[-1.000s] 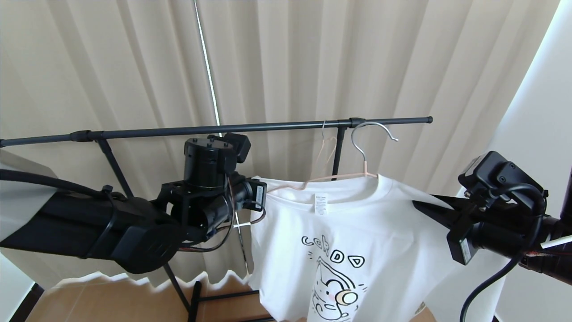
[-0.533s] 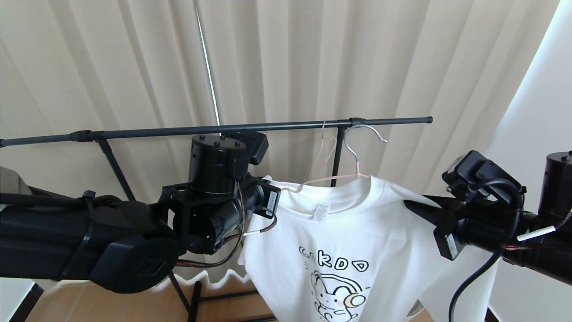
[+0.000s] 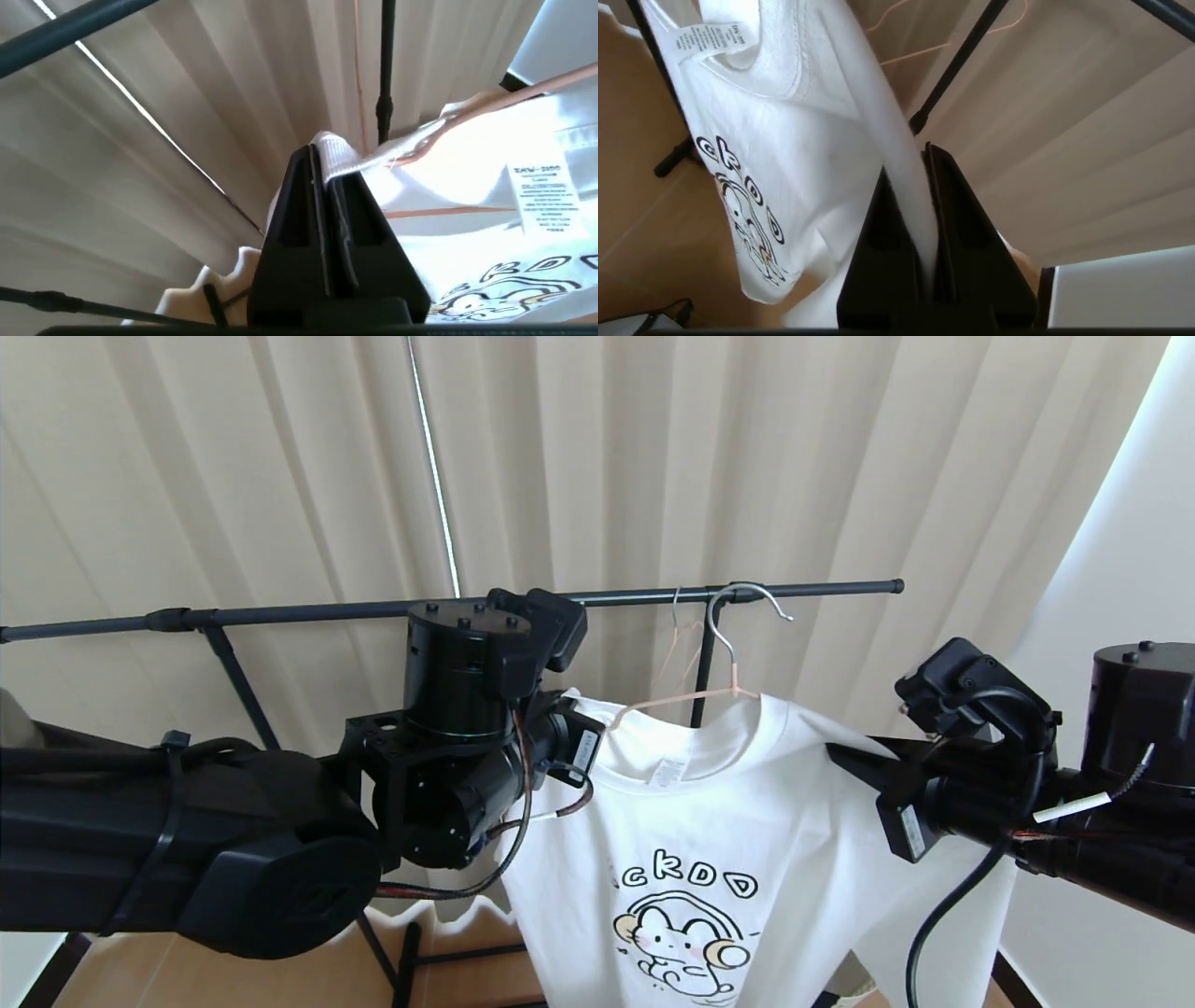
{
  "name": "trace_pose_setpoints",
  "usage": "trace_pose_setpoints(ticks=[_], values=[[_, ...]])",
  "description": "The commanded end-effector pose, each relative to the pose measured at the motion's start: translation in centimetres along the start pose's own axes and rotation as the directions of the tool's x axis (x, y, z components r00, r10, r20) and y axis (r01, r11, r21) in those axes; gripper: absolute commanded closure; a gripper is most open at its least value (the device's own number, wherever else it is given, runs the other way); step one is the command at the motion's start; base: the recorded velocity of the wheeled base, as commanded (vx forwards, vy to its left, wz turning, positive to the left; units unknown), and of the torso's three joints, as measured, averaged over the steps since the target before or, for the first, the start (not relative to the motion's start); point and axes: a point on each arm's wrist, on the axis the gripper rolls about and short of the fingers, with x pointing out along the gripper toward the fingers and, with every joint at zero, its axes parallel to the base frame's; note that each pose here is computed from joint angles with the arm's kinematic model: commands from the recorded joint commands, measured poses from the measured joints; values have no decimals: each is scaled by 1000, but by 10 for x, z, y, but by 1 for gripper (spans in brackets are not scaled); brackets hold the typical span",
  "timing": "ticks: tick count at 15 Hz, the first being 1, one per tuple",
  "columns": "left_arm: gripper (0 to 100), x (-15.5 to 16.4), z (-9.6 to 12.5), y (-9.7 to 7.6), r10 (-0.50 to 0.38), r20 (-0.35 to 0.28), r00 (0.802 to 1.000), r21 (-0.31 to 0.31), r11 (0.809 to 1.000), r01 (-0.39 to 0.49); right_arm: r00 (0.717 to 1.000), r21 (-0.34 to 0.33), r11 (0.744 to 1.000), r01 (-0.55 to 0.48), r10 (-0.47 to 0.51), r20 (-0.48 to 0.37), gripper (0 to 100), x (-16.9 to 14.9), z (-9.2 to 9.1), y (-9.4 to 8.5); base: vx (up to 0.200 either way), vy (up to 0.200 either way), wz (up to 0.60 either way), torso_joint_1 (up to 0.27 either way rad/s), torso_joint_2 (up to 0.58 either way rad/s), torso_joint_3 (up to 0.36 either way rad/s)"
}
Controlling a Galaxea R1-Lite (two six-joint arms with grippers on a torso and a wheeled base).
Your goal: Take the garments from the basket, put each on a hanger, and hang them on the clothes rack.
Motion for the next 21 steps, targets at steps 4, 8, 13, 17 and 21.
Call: trace_pose_setpoints(ticks=[4, 8, 13, 17, 21], values=[[100, -6, 14, -13, -36, 41, 999, 12, 999, 35, 999, -12, 1000, -15, 15, -46, 100, 12, -6, 8, 0, 0, 0, 0, 0, 0], [100, -1, 19, 0, 12, 34, 999, -3, 1000, -11, 988, -33, 995, 95, -99, -119, 100, 22, -14, 8, 0, 0, 0, 0, 0, 0], [100, 12, -1, 37, 107, -99, 989, 9, 994, -107, 987, -15, 989, 150, -150, -48, 100, 2, -1, -1, 0, 0, 0, 0, 0, 0], [100, 9, -2, 24, 70, -117, 991, 32, 997, -67, 989, -6, 989, 148, -148, -21, 100, 1, 3, -2, 0, 0, 0, 0, 0, 0], [100, 7, 4, 18, 54, -97, 994, 33, 998, -51, 999, -19, 999, 48, -48, 7, 100, -6, -2, 10, 0, 0, 0, 0, 0, 0]])
